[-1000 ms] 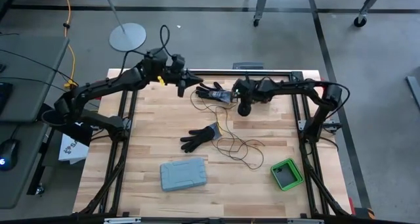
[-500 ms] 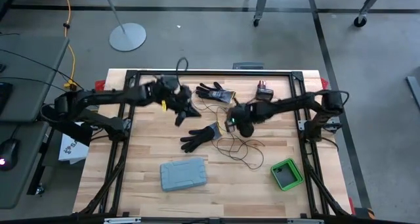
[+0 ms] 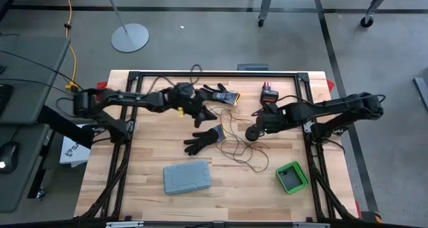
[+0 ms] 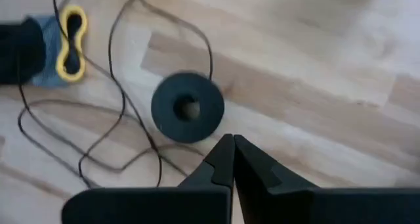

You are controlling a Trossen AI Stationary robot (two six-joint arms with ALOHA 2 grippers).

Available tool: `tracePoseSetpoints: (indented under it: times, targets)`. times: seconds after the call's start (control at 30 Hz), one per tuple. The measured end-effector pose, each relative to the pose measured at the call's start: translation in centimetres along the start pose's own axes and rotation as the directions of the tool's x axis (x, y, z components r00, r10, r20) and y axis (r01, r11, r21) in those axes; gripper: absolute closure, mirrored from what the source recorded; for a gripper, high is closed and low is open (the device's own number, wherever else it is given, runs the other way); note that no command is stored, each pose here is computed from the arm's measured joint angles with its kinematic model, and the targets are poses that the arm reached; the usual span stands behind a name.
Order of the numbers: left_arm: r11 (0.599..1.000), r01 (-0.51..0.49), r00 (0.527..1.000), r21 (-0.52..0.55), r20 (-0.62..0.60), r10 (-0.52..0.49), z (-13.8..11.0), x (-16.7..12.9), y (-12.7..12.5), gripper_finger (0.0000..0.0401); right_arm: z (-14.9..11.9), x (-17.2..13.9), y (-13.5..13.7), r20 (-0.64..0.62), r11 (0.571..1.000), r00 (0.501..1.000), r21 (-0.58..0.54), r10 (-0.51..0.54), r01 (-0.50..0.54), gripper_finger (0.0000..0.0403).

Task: Coil cords
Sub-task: Move the black wire cable to the middle right of the table, then coil the black wire cable onto the black spool

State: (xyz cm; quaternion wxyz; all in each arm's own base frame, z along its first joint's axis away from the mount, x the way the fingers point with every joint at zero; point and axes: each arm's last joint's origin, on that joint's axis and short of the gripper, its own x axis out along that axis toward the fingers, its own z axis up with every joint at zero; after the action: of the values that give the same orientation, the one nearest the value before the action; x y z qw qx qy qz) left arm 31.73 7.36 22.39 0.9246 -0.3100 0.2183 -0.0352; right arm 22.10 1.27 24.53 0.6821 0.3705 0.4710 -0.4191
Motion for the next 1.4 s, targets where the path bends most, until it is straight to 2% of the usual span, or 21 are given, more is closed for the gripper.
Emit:
tracePoseSetpoints:
  times: [0.1,0.17,0.3,0.43,0.53,0.63,0.73,0.8,1.03,1.17,1.3,1.4]
  targets:
    - [0.999,0.002,0.999,-0.032,-0.032,-0.003,0.4,2.0,0.4,0.0385,-0.7,1.8,-0.7,-0.015,0.997,0.997,0.016,0.071,-0.071,0.04]
    - [0.999,0.004,0.999,-0.041,-0.047,-0.006,0.7,2.8,0.5,0.0371,-1.4,3.4,-1.2,-0.033,0.989,0.99,0.074,0.134,-0.131,0.039]
    - [1.0,0.024,0.999,-0.019,-0.047,-0.025,1.5,3.4,-0.2,0.0333,-2.3,5.3,-2.2,0.006,0.937,0.959,0.208,0.285,-0.28,0.0344]
    - [0.998,0.045,0.999,0.052,-0.013,-0.044,2.6,3.2,-0.8,0.0291,-3.0,6.8,-3.9,0.058,0.901,0.95,0.303,0.308,-0.311,0.028]
    - [0.999,0.035,0.999,0.039,-0.002,-0.034,3.1,3.0,-0.6,0.0263,-3.8,8.3,-5.2,0.071,0.888,0.95,0.339,0.305,-0.311,0.0234]
    - [1.0,0.021,1.0,0.0,-0.002,-0.021,3.2,2.9,-0.3,0.024,-4.1,9.6,-5.6,0.129,0.831,0.91,0.374,0.393,-0.412,0.0204]
    - [1.0,0.01,1.0,-0.024,-0.013,-0.01,3.1,2.8,-0.1,0.0226,-4.3,10.6,-5.9,0.223,0.768,0.86,0.387,0.459,-0.51,0.0194]
    - [1.0,0.002,1.0,-0.02,-0.028,-0.002,3.0,2.8,0.0,0.0222,-4.3,10.8,-6.0,0.272,0.735,0.838,0.404,0.473,-0.546,0.0193]
    - [0.998,-0.04,0.996,-0.057,-0.087,0.034,1.9,3.8,1.0,0.0222,-4.5,11.2,-6.3,0.265,0.738,0.838,0.395,0.478,-0.546,0.0202]
    - [0.996,-0.063,0.994,-0.07,-0.097,0.056,1.5,4.2,1.3,0.0222,-4.4,11.0,-6.1,0.278,0.732,0.818,0.366,0.503,-0.575,0.0221]
    - [0.996,-0.065,0.994,-0.064,-0.089,0.059,1.5,4.3,1.3,0.0222,-4.5,11.0,-6.0,0.253,0.745,0.819,0.34,0.515,-0.574,0.0281]
    - [0.997,-0.052,0.997,-0.053,-0.068,0.048,1.8,4.3,1.2,0.0222,-4.5,11.0,-6.0,0.24,0.746,0.817,0.332,0.524,-0.577,0.0366]
